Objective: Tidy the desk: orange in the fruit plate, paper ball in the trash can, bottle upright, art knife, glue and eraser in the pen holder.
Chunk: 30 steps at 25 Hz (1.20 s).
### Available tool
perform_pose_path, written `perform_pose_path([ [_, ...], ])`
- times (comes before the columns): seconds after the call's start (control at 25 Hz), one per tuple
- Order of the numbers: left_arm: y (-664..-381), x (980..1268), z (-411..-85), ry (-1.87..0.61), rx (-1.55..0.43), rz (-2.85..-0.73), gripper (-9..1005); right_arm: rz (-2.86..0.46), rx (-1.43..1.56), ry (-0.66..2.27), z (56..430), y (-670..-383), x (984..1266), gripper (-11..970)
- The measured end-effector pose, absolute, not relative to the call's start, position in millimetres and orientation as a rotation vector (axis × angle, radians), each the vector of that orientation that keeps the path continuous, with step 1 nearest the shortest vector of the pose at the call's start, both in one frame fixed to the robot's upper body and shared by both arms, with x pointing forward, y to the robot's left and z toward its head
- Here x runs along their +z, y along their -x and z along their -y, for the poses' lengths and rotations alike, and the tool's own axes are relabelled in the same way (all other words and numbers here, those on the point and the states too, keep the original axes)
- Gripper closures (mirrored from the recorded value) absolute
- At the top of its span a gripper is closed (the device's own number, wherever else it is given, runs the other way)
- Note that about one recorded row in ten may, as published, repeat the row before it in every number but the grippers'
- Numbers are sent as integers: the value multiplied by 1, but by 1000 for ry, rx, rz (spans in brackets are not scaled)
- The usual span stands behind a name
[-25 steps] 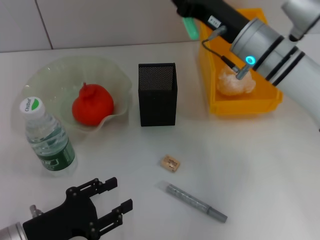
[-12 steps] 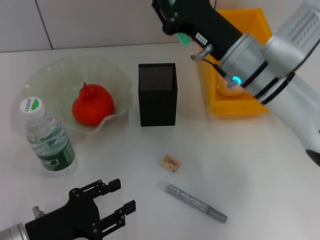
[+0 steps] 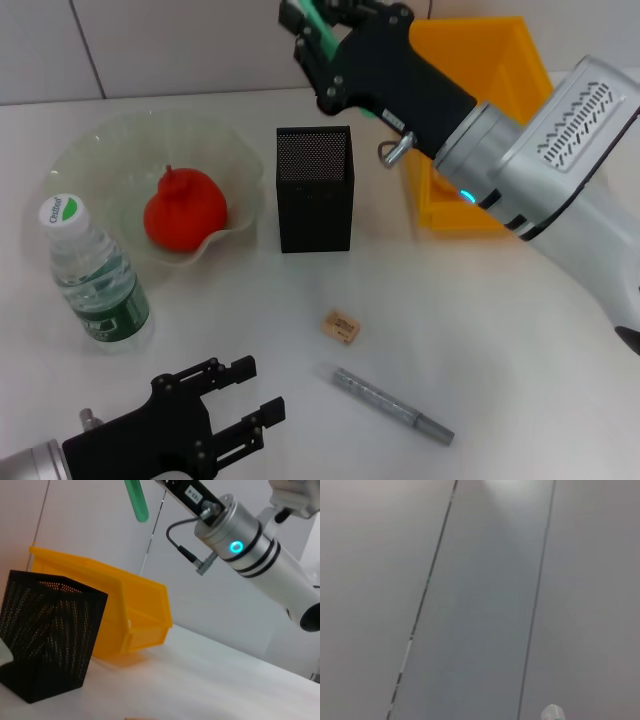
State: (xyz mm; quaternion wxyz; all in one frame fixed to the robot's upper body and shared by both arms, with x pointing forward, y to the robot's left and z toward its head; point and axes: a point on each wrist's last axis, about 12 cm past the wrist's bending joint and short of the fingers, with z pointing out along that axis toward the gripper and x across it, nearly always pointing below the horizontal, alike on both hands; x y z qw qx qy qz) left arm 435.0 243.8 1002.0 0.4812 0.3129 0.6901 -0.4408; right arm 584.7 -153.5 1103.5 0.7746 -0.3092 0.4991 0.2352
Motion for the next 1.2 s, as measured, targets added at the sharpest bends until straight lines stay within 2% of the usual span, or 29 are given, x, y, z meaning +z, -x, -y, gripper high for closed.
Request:
perform_pose_path([
  [0.4, -441, 1005, -240, -724, -1140, -1715, 391, -1117, 477, 788, 147, -589, 1097, 791],
  [0.68, -444, 1007, -238, -720, -1174, -1721, 392, -1027, 361, 937, 141, -582, 1092, 790],
  [1.2, -439, 1006, -232, -812, -1148, -1672, 393, -998, 307, 931, 150, -579, 1091, 790],
])
